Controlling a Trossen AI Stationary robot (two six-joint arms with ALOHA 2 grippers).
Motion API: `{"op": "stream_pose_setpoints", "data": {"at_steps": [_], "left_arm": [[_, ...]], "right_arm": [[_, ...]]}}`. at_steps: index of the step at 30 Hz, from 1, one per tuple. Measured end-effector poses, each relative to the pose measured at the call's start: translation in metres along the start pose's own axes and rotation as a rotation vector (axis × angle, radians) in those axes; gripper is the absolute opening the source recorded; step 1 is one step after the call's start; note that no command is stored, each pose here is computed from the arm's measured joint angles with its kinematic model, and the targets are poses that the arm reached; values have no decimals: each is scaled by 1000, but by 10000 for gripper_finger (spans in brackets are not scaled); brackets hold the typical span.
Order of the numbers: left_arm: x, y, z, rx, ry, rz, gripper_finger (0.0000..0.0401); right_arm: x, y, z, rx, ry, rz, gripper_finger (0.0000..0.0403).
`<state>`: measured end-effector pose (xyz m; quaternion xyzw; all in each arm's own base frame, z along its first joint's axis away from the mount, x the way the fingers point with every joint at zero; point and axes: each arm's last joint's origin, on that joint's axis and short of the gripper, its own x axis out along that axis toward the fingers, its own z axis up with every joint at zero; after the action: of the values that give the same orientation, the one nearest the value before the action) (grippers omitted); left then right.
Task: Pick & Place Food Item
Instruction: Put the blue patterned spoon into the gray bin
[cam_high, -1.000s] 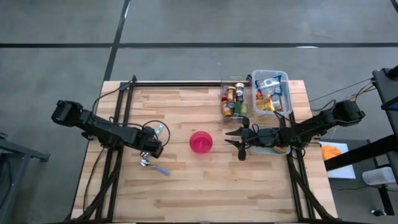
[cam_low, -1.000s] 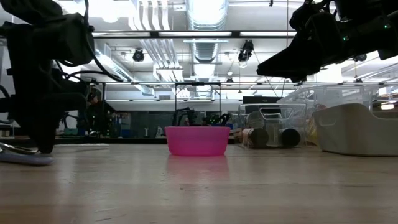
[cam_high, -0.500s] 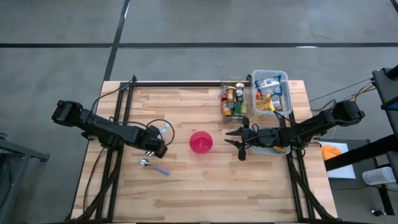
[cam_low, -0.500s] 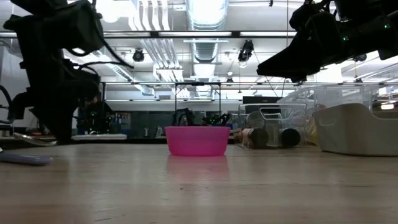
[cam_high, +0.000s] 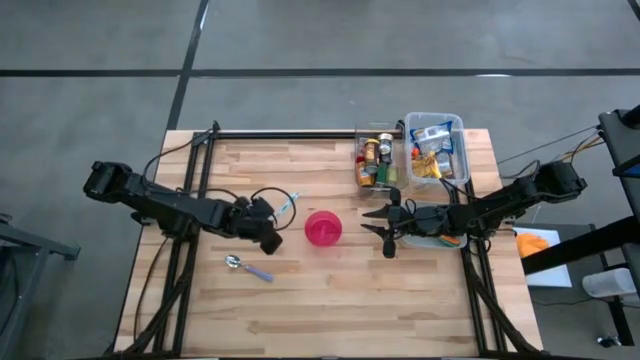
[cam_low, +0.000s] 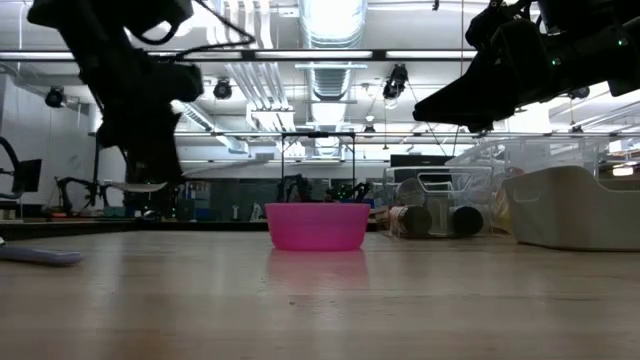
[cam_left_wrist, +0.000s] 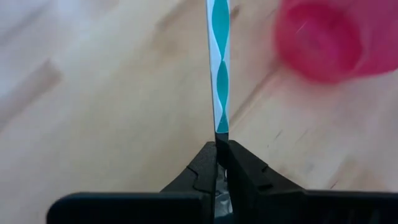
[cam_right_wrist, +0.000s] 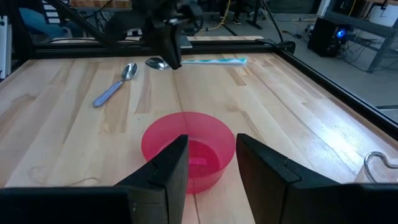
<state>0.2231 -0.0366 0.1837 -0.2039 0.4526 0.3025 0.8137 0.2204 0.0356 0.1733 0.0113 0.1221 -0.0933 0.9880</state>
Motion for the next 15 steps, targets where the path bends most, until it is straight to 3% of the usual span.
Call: {"op": "stream_pose_setpoints", "data": {"at_steps": [10, 15], "left_arm": [[-8, -27, 28, 176, -319, -203, 25], [-14, -34, 37, 279, -437, -252, 25]], "right_arm": [[0, 0, 0, 0, 0, 0, 130], [0, 0, 0, 0, 0, 0, 130]]}}
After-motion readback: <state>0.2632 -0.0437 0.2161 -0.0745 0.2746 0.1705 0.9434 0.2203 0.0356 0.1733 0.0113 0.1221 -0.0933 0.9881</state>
